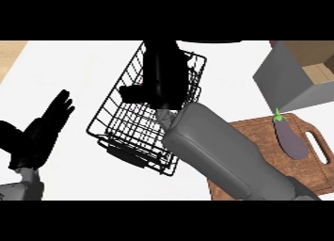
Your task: Pick the cupcake from the cutting board and place it in the tiered basket
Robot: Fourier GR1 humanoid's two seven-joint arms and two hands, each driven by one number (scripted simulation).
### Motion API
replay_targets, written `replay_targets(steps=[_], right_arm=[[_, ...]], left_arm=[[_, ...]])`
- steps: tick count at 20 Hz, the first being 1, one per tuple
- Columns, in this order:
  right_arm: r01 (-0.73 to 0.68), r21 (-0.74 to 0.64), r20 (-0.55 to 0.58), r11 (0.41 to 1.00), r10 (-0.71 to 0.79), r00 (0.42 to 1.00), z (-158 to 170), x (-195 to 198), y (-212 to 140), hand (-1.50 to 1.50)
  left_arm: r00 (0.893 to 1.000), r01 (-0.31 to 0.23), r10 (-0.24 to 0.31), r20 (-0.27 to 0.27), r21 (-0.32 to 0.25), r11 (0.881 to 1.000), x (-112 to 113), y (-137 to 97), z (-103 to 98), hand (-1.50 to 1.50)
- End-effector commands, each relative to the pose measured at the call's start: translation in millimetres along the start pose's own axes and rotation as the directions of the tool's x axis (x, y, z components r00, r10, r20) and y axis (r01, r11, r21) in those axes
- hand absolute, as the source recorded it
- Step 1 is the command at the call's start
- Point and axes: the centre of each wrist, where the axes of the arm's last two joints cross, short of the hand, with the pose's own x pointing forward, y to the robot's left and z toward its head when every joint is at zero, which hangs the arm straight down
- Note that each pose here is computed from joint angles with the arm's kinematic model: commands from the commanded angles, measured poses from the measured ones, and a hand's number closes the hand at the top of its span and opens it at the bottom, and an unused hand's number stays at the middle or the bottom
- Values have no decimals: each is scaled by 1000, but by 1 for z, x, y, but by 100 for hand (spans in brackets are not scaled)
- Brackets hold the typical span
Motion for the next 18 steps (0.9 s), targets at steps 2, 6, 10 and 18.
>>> replay_targets(steps=[2,6,10,18], right_arm=[[213,-85,-79,973,-219,972,-10,0,-10,-150],[358,-150,-107,921,-375,921,-14,2,-33,-150],[494,-258,-84,830,-529,844,-14,-10,-63,-150],[453,-459,-42,764,-528,848,-9,-63,-145,-150]], left_arm=[[1000,-10,10,-18,-16,1000,-4,-13,5,0],[1000,12,-12,-9,-6,1000,-7,-4,-1,0],[1000,1,0,-25,26,1000,-12,0,11,0],[1000,-6,7,-11,32,999,-4,-5,-4,0]])
